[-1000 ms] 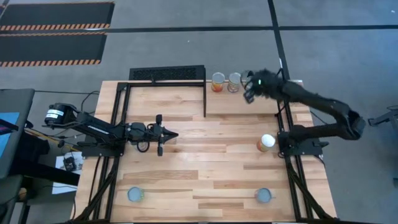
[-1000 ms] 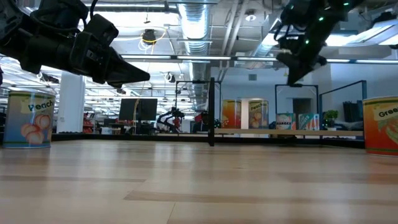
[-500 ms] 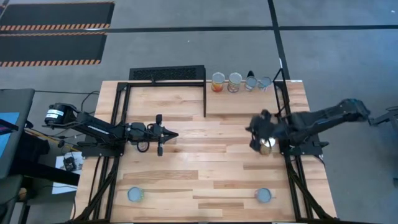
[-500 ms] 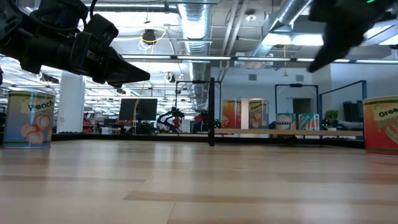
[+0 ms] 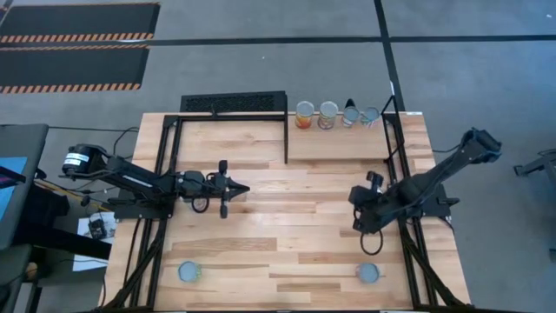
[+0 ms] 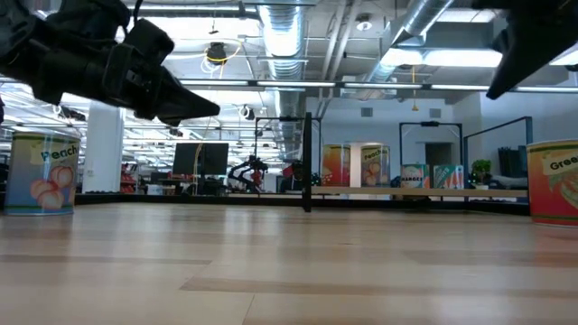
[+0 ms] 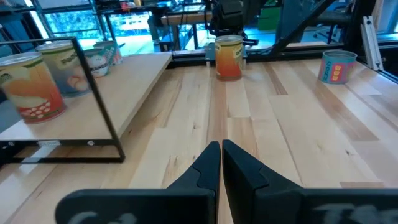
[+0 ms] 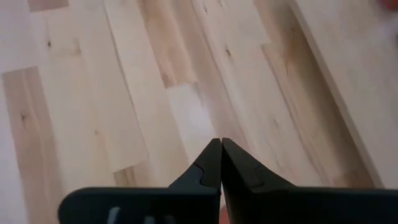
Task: Pick and place cans onto a shelf
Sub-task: Put the blue can on the shelf
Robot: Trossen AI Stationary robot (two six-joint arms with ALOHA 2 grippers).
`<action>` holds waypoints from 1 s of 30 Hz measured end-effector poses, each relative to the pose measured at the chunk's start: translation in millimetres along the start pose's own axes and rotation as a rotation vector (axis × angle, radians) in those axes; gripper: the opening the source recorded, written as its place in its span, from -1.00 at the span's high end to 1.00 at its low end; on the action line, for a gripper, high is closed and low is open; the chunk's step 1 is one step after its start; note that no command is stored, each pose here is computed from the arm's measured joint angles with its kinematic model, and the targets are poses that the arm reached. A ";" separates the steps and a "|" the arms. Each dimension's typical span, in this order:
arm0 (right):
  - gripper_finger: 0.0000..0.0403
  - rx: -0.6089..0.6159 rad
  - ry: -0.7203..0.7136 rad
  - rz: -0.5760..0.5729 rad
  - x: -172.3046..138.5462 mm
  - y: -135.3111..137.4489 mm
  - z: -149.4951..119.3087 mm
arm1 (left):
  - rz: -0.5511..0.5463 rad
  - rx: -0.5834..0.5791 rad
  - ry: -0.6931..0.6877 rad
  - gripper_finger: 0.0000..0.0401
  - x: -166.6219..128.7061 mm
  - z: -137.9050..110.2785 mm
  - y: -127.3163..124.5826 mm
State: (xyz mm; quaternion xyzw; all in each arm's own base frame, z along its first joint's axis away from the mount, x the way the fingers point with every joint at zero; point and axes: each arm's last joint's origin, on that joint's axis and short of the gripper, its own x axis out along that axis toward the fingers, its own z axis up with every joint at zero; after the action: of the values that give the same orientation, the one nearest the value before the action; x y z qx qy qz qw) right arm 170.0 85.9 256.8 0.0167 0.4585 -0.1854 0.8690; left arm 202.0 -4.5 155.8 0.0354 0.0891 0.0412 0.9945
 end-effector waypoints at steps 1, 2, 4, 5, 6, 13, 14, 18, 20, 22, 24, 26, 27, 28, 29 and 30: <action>0.86 -0.022 -0.021 0.003 1.5 2.6 1.2 | -0.015 -0.002 0.005 0.96 1.7 3.4 -0.4; 0.87 -0.044 -0.049 0.007 3.8 5.4 2.9 | -0.031 -0.012 0.018 0.96 3.8 8.3 -0.9; 0.92 -0.088 -0.122 0.040 8.8 11.6 6.6 | -0.065 -0.030 0.094 0.96 9.6 19.8 -2.0; 0.95 -0.113 -0.167 0.067 11.4 15.2 8.1 | -0.077 -0.037 0.155 0.96 11.1 24.9 -2.2; 0.96 -0.141 -0.214 0.092 13.8 18.3 9.3 | -0.082 -0.040 0.220 0.96 12.5 30.8 -3.0; 0.97 -0.266 -0.478 0.240 33.0 30.6 14.4 | -0.072 -0.063 0.537 0.96 7.6 74.6 -16.7; 0.98 -0.268 -0.493 0.247 36.3 29.6 14.2 | -0.068 -0.074 0.577 0.96 4.9 79.7 -19.3; 0.96 -0.243 -0.517 0.234 50.4 22.1 11.7 | -0.001 -0.103 0.726 0.96 -9.8 93.0 -30.1; 0.94 -0.227 -0.528 0.222 55.8 18.3 11.0 | 0.048 -0.120 0.787 0.96 -18.2 95.9 -35.3; 0.93 -0.209 -0.577 0.217 60.3 15.6 11.3 | 0.083 -0.134 0.844 0.96 -26.6 96.4 -40.4; 0.94 -0.197 -0.645 0.222 65.2 14.6 12.8 | 0.112 -0.153 0.890 0.96 -33.7 94.8 -44.8; 0.96 -0.202 -0.727 0.274 67.9 13.5 13.6 | 0.140 -0.182 0.935 0.96 -40.7 92.9 -48.7; 0.97 -0.203 -0.773 0.312 69.0 13.9 15.4 | 0.154 -0.196 0.960 0.96 -44.0 91.4 -50.4; 0.97 -0.203 -0.804 0.344 71.2 14.1 15.9 | 0.169 -0.211 0.987 0.96 -47.5 89.8 -51.7; 0.97 -0.201 -0.822 0.364 74.0 13.7 15.6 | 0.188 -0.221 1.013 0.96 -51.2 88.3 -52.6; 0.96 -0.195 -0.838 0.379 76.4 13.9 16.2 | 0.207 -0.233 1.036 0.96 -54.6 87.0 -53.5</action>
State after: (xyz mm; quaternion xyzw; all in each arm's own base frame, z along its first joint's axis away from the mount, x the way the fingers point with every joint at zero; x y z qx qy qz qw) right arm 226.5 72.2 202.9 -0.0579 0.0724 0.0299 0.9952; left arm 168.2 -68.0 246.6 -0.0915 0.5587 0.1608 0.8085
